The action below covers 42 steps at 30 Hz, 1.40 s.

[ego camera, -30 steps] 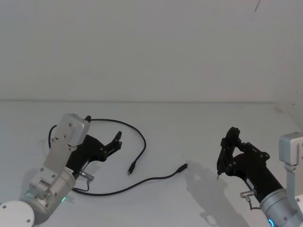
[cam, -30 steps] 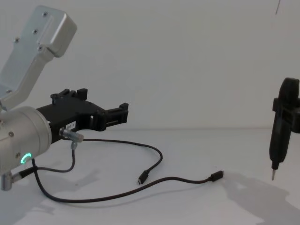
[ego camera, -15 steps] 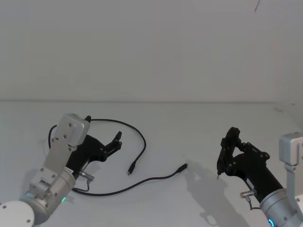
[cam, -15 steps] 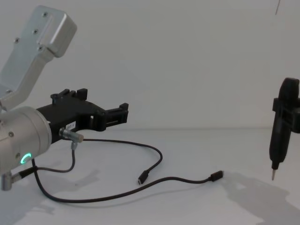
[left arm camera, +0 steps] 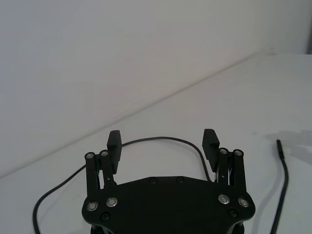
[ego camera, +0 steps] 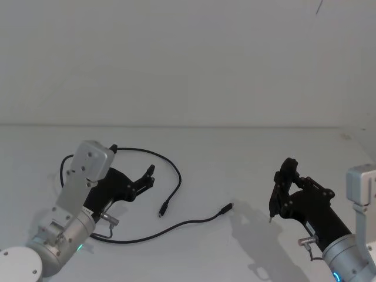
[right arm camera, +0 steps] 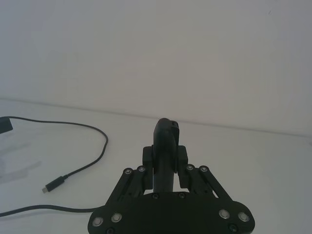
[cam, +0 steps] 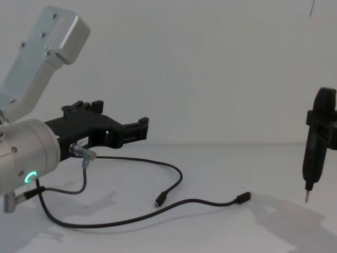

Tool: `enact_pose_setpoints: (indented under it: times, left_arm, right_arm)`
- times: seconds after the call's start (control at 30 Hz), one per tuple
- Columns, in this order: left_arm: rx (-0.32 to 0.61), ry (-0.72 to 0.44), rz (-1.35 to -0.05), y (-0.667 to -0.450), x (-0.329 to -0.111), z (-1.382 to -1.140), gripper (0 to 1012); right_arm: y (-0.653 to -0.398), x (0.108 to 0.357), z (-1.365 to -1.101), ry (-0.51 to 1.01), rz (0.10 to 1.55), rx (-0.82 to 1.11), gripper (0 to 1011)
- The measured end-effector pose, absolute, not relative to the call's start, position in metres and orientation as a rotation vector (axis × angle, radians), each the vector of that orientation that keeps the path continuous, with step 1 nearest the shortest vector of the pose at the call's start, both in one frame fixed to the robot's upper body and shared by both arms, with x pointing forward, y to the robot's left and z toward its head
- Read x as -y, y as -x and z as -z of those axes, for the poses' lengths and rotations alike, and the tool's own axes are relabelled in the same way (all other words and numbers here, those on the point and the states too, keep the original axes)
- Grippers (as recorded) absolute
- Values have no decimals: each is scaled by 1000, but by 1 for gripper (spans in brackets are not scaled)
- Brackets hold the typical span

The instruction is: Pick up the data cable with the one hand.

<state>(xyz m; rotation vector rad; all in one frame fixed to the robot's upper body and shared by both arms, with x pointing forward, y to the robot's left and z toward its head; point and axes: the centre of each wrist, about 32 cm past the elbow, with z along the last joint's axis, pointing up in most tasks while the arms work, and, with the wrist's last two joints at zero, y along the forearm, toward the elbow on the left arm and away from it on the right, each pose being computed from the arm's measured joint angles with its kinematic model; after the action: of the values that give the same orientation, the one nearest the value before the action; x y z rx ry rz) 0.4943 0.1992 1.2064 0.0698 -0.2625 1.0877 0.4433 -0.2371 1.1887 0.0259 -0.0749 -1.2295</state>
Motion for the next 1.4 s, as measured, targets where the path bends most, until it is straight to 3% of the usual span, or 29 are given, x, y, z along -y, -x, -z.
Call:
enact_pose_setpoints:
  times: [0.4, 0.9, 1.4]
  left_arm:
    - [224, -112, -956, -499, -206, -1214, 1001]
    - [126, -250, -735, -515, -220, -1233, 1001]
    - [80, -327, -628, -535, -219, -1239, 1001]
  right_arm:
    - [-443, 237, -1189, -26, 1229, 75, 279]
    - [-443, 237, -1189, -26, 1229, 75, 279]
    - [-443, 237, -1189, -26, 1229, 75, 279]
